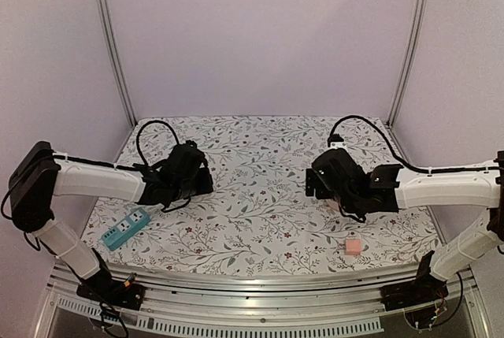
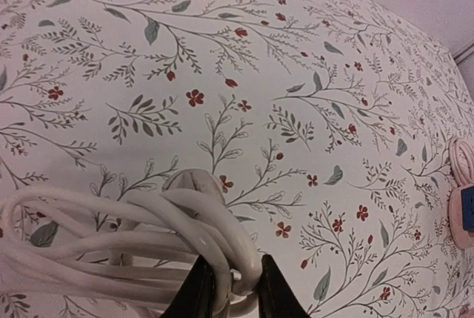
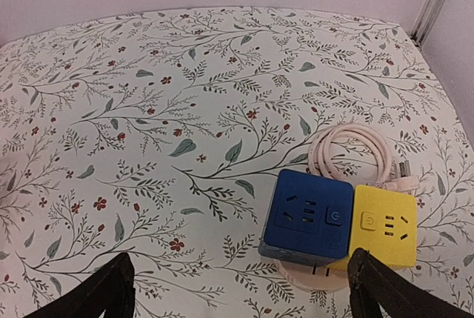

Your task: Insert the plug

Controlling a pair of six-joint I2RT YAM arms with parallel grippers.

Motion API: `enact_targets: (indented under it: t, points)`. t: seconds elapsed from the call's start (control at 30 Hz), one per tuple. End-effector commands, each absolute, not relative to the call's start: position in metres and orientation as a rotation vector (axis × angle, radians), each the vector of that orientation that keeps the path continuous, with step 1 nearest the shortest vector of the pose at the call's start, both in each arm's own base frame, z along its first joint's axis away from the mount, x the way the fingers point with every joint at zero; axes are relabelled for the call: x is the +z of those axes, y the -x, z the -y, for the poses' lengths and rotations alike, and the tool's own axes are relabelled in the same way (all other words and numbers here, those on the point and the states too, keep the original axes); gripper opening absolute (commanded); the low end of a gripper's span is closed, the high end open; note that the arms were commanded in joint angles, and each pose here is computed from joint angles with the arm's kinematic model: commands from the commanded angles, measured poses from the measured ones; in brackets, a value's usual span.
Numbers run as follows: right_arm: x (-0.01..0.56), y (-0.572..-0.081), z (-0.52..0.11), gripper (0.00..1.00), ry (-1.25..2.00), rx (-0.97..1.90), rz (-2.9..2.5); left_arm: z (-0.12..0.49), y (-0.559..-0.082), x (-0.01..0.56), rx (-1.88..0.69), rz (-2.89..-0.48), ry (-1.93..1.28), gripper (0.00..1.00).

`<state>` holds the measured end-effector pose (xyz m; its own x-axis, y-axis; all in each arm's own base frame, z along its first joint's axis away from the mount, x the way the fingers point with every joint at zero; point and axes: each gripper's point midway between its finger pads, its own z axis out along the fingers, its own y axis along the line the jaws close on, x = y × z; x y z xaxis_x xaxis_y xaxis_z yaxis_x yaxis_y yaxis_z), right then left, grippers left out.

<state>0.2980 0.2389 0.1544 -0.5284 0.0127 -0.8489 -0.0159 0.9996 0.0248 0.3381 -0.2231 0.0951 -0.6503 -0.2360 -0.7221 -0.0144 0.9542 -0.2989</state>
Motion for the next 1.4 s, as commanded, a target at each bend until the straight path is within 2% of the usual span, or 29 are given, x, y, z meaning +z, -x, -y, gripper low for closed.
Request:
enact_targets:
  t: [0.0, 0.33, 0.6, 0.8, 0.97, 1.3, 1.37]
  points:
    - [0.171, -0.291, -0.231, 0.99, -0.067, 0.113, -2.087, 0.288, -0.344, 0.123, -0.435, -2.162, 0.154, 0.09]
    - [0.216, -0.267, -0.195, 0.99, -0.27, 0.342, -1.967, 0.427, -0.325, 0.113, -0.63, -2.162, 0.001, 0.08]
    - [0.244, -0.252, -0.185, 0.99, -0.315, 0.529, -1.896, 0.529, -0.284, 0.115, -0.794, -2.16, -0.177, 0.1]
    - [0.244, -0.253, -0.189, 0.99, -0.297, 0.53, -1.903, 0.579, -0.247, 0.105, -0.855, -2.168, -0.381, 0.12]
    - [0.242, -0.254, -0.193, 0.99, -0.279, 0.524, -1.91, 0.592, -0.224, 0.11, -0.878, -2.158, -0.47, 0.12]
    - [0.244, -0.255, -0.197, 0.99, -0.247, 0.515, -1.913, 0.595, -0.209, 0.116, -0.864, -2.135, -0.618, 0.44]
    - [0.245, -0.255, -0.198, 0.99, -0.23, 0.512, -1.91, 0.593, -0.207, 0.123, -0.87, -2.124, -0.635, 0.47]
